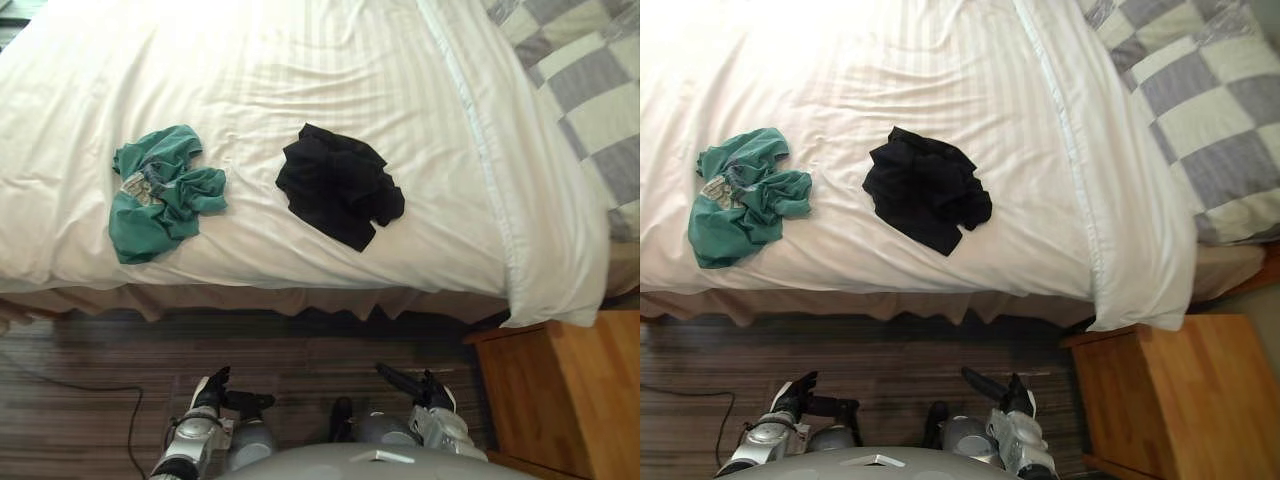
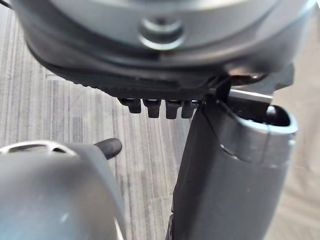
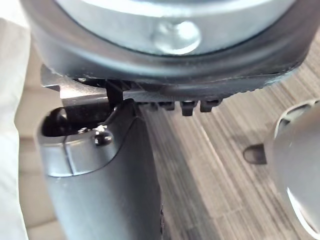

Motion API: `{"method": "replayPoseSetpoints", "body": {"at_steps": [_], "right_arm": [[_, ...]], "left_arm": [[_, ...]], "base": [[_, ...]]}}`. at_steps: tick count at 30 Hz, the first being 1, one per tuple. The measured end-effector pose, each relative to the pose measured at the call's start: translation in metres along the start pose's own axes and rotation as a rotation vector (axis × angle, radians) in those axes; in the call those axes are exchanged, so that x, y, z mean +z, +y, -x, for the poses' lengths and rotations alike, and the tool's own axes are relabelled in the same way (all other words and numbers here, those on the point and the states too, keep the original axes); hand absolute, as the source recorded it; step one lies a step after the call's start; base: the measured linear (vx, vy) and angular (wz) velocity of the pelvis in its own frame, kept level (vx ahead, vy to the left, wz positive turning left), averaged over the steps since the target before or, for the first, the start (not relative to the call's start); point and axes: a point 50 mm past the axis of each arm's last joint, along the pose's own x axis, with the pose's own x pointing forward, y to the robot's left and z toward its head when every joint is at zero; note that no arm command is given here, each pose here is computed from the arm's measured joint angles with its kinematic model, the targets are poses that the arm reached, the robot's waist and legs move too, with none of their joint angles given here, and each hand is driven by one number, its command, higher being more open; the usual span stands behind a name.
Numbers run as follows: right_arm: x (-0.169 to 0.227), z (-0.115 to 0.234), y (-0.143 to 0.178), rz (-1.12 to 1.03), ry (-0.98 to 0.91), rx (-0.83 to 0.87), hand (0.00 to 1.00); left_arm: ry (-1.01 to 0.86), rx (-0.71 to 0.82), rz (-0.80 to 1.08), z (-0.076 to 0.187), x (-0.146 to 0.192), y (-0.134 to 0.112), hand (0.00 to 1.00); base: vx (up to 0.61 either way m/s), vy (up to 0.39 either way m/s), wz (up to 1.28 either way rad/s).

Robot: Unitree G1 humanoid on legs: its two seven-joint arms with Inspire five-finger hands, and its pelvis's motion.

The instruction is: Tidy up the quilt and then pick up the clothes from the bed and put them into the laundry hamper

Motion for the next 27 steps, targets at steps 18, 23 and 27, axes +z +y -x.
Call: {"method": "replayPoseSetpoints", "body": {"at_steps": [18, 23, 27], "right_arm": [[0.014, -0.01, -0.015, 0.217, 0.06, -0.076, 1.0], [-0.017, -0.001, -0.01, 0.212, 0.135, -0.058, 1.0], [-0.005, -0.004, -0.007, 0.31, 0.092, -0.044, 1.0]], "left_arm": [[-0.379, -0.193, 0.179, 0.013, 0.114, -0.08, 1.0], [-0.373, -0.218, 0.075, 0.017, 0.094, -0.072, 1.0], [-0.097, -0.101, -0.065, 0.003, 0.023, -0.045, 1.0]], "base": [[0.06, 0.206, 0.0], [0.03, 0.231, -0.18], [-0.04, 0.008, -0.62]]}}
